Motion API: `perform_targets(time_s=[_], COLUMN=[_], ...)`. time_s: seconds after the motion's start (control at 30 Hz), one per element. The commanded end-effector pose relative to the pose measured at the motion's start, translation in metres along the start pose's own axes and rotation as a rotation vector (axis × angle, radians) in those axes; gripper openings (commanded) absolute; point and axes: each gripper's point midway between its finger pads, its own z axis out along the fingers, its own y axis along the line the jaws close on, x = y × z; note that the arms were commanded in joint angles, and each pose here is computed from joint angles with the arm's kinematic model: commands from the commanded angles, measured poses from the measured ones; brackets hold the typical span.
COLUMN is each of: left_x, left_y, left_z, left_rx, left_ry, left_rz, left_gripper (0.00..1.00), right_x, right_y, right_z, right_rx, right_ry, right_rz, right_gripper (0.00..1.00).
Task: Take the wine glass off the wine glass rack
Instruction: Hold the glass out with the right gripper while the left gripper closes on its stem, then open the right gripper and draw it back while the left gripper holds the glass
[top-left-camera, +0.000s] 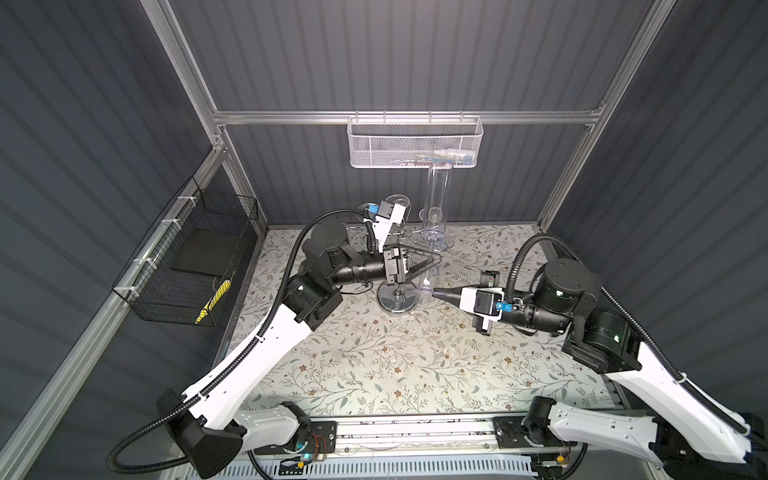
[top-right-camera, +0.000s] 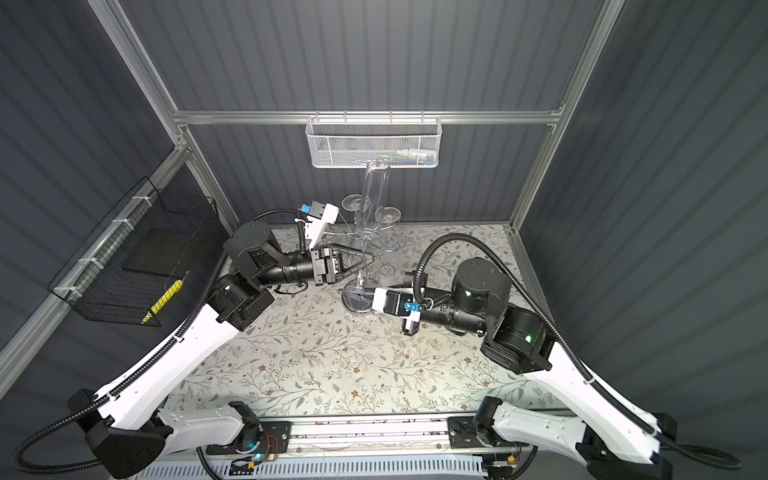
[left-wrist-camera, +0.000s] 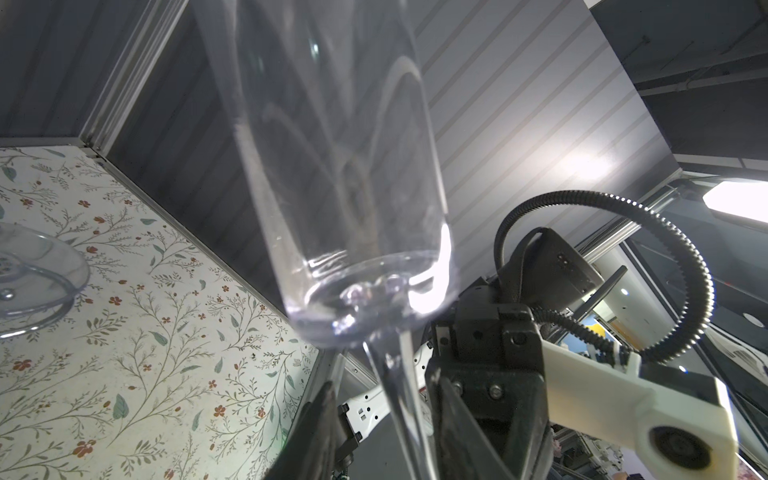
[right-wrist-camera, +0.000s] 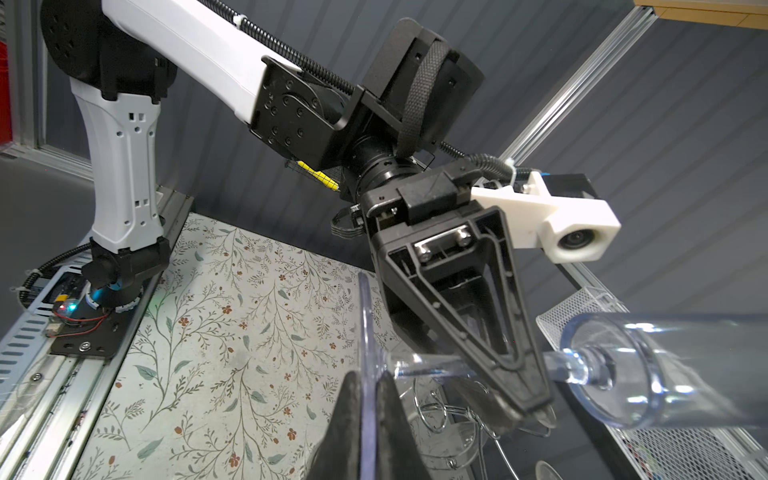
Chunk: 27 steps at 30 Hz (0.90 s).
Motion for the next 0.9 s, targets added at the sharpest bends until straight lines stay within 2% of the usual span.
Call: perform_targets(time_s=[0.0,0.53,0.63,0.7,0.8,0.83,0.87], left_x=[0.006,0.007,0.007,0.007,0.003,0.001,-0.001], left_y=[-0.008,-0.005,-0.004,-0.002,-0.005,-0.006,-0.008], left_z=[0.005,0.009,0.01,0.01,0.008,0.007,0.005], left_rx=[0.04,0.026,0.023,0.016,0.009,0.004,-0.002], left_ry=[0.036,0.033,0.032,0.027,0.009,-0.001,-0.011], left_rz=[0.001,-0.014,-0.017,-0.017,-0.001,0.009,0.02], left_gripper=[0.34,0.09,0.0,0.0,0.0,0.0,0.0], right_x=[-0.002,0.01,0.01,0.015,0.01,0.007,0.005], right_y=[-0.005,-0.001,-0.002,0.002,-0.002,-0.004,-0.005], right_z=[-0.004,-0.004,-0.004,-0.004,-0.007,-0.009,-0.012], right_rx=[0.039,0.037,0.041,0.024,0.058,0.07,0.083], right_ry=[0.002,0.049,0.051,0.07,0.038,0.024,0.01], right_rz=[-0.053,-0.069,-0.068,-0.054,-0.036,-0.028,-0.015], right_gripper=[0.0,0.0,0.0,0.03,0.57,0.66,0.91])
